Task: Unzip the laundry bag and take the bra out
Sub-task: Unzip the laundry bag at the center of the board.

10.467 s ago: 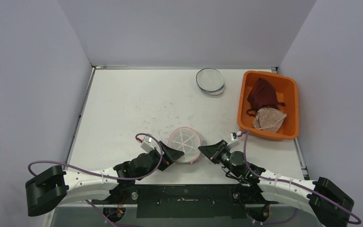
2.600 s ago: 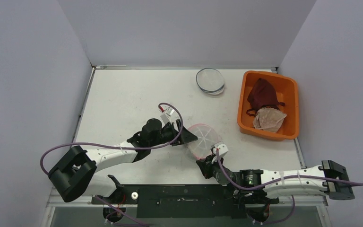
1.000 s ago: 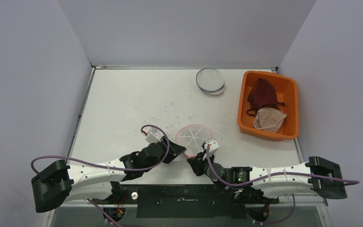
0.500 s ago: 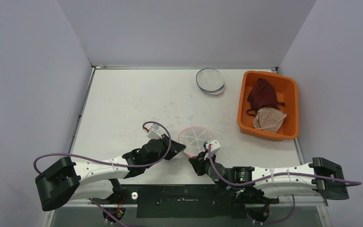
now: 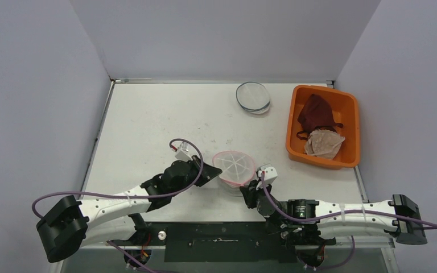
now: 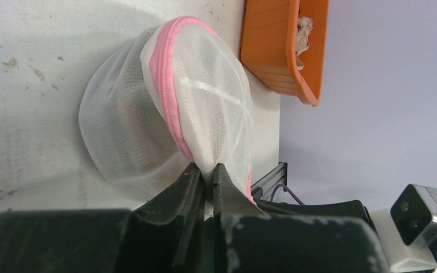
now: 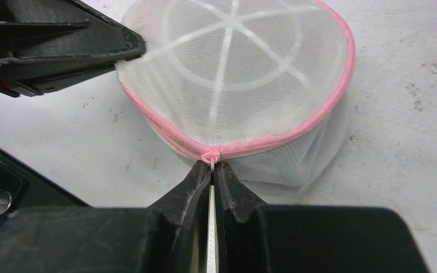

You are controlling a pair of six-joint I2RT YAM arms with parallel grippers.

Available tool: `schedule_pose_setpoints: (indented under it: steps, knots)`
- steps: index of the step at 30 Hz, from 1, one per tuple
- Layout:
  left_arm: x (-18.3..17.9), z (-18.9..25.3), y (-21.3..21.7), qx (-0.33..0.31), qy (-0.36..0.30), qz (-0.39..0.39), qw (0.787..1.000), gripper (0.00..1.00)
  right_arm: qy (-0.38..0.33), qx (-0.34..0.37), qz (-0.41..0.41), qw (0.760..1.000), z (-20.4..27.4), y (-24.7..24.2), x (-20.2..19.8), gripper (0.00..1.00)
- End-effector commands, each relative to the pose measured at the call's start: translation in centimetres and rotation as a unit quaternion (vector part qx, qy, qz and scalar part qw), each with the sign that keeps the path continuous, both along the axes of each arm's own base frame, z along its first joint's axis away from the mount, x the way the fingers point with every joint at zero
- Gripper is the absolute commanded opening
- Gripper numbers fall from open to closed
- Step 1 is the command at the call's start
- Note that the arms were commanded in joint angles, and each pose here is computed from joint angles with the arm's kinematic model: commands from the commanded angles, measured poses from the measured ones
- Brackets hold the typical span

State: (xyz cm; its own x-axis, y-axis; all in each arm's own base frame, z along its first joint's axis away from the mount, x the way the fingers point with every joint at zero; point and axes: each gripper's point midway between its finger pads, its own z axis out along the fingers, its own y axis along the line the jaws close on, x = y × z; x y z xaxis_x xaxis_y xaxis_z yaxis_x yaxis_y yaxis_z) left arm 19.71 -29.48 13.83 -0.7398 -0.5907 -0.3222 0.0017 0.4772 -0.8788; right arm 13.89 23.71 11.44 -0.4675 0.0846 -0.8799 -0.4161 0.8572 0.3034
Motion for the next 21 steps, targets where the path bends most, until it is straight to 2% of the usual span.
schedule_pose_setpoints:
  steps: [1,6,10,16,21]
  knots:
    - [0.9,1.9,-0.2,0.015,-0.032,-0.025,0.999,0.0,-0.022,-0.009,-0.04,0.999,1.5,-1.6,1.2,0.05]
    - [1.9,3.9,0.3,0.01,-0.05,-0.066,0.996,0.0,-0.034,0.02,0.012,0.999,2.3,0.1,0.0,0.05]
    - [2.4,5.2,0.6,0.031,-0.065,-0.105,0.992,0.0,-0.036,0.055,0.044,0.997,3.1,2.2,-1.1,0.05]
    - [3.1,8.7,-0.8,0.049,-0.108,-0.152,0.981,0.0,-0.042,0.085,0.077,0.993,4.2,6.0,-2.2,0.05]
    - [3.4,8.5,-1.9,0.052,-0.102,-0.176,0.978,0.0,-0.05,0.099,0.081,0.991,5.3,8.0,-2.1,0.05]
